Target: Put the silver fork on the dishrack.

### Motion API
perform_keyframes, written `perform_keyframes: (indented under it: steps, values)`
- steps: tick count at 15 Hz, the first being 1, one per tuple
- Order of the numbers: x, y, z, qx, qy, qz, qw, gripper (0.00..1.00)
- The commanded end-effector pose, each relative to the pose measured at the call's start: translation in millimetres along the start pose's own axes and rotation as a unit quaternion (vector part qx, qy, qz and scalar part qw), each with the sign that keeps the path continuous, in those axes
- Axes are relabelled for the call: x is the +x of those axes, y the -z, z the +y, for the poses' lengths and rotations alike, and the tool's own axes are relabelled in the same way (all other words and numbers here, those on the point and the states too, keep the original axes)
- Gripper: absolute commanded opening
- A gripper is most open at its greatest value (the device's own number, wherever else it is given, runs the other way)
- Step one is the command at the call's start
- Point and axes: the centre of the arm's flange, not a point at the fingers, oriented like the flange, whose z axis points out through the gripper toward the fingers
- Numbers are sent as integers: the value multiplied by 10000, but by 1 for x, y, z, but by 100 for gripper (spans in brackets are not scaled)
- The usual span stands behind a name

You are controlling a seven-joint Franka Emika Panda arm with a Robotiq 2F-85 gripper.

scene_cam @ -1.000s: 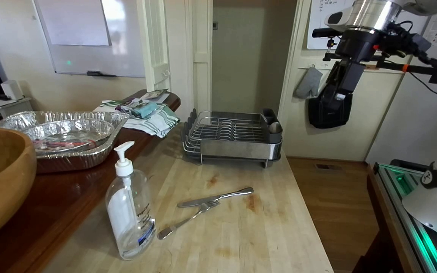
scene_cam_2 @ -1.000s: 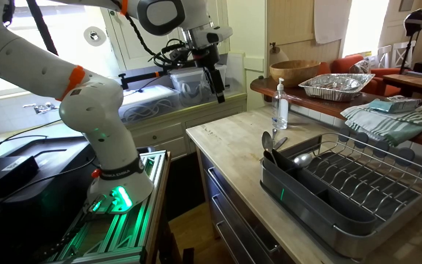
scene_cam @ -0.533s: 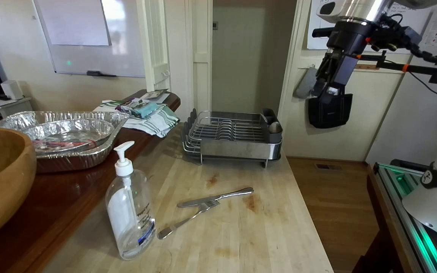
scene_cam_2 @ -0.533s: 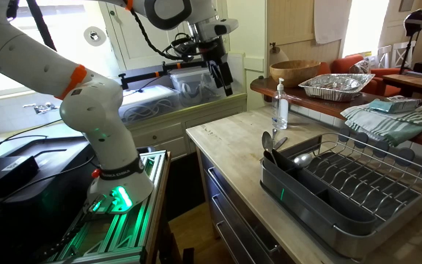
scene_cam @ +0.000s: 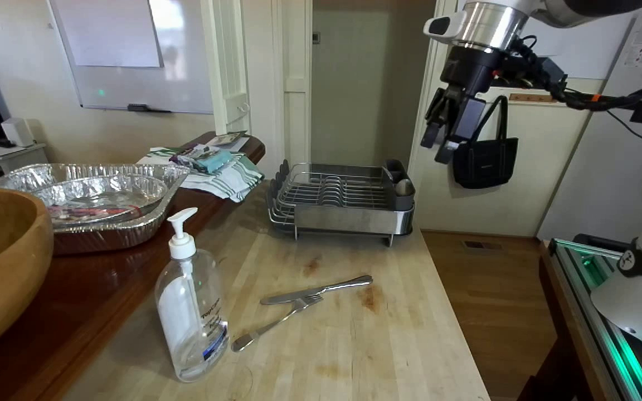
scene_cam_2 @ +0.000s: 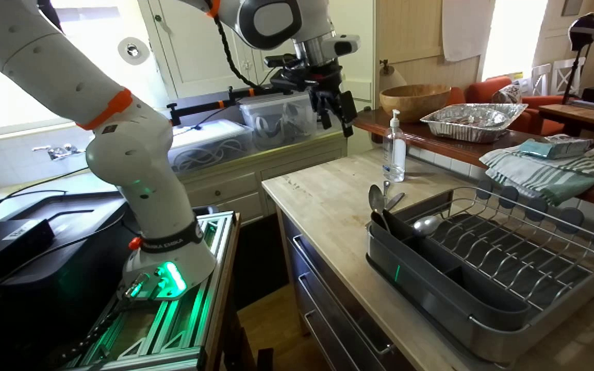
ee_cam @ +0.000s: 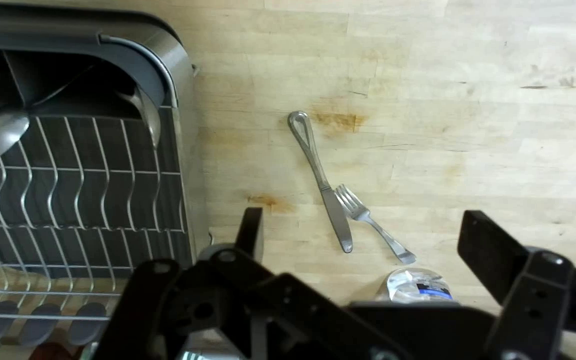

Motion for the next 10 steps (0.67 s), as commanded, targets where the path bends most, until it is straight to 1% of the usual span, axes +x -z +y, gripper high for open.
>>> perform_keyframes:
  steps: [1, 5, 9, 10]
  values:
    - [39, -27, 6, 94, 509, -106, 9986, 100]
    - [65, -50, 2, 286, 965, -222, 9947, 100]
    - [84, -68, -5, 282, 1279, -430, 9905, 100]
    - [67, -57, -5, 219, 1126, -324, 9929, 100]
